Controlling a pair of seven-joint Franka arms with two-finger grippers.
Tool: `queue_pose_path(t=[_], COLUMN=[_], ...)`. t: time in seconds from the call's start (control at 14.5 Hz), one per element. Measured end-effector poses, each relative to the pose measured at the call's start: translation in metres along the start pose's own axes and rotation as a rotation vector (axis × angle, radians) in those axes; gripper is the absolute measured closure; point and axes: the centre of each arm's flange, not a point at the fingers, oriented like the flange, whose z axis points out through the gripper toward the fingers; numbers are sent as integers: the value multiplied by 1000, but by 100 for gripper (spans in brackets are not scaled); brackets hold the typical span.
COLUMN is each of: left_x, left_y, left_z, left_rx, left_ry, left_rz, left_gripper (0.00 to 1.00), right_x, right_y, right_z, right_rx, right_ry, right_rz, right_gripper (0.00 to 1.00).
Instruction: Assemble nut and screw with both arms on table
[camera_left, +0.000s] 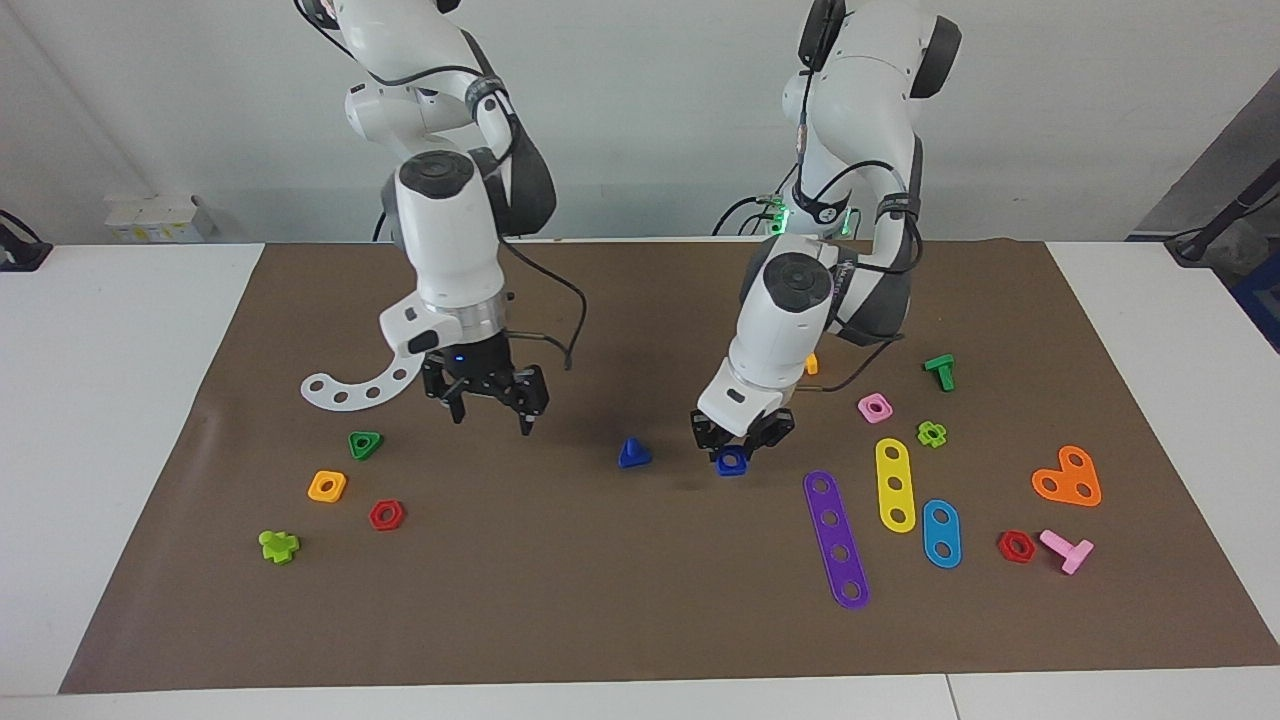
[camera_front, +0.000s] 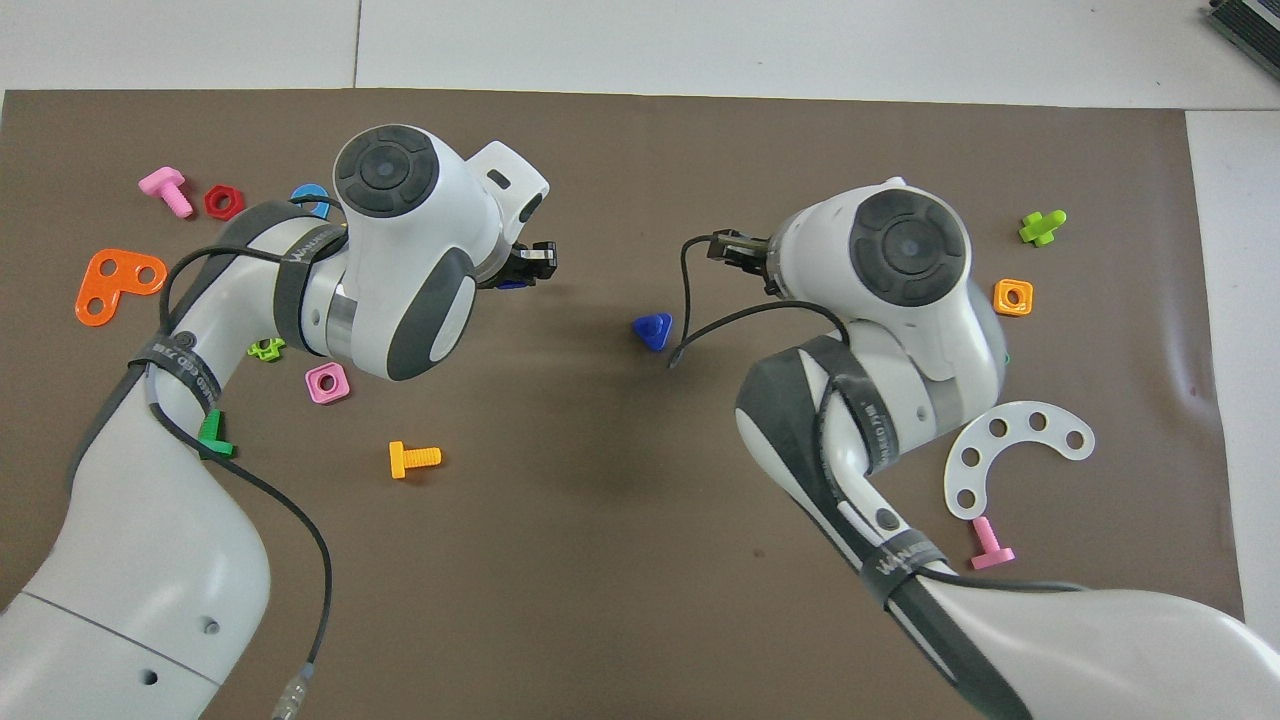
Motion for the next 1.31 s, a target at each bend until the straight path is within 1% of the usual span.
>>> queue_pose_path(t=[0.21,0.35,0.55,0.69,0.76,0.9,1.11,1.31], left_x=[-13,-20,-29,-24,-22,-23,-26,-27], left_y=[42,61,86,96,97,100,102,102], left_z=[1,2,16,23,26,29,30,35], left_rx=[-12,-21,-23,-23,-20,-10,-2,3], left_ry=[1,-2,-19,-29,-37,-56,-70,-80], left_rz=[42,56,72,75,75,79,84,84], left_gripper=[53,53,53,53,53,53,53,53], right_x=[17,16,4,-2,-3,-5,-12,-13], right_y=[55,80,110,136,147,155,150,150], right_z=[-34,-60,-109,-148,-161,-162,-145,-143], right_rx=[-26,-46,-54,-63,-64,-64,-70,-67], right_ry=[-3,-26,-100,-147,-167,-191,-227,-232], right_rz=[-27,-15,-16,-42,-56,-81,-98,-132], right_gripper=[0,0,0,0,0,0,0,0])
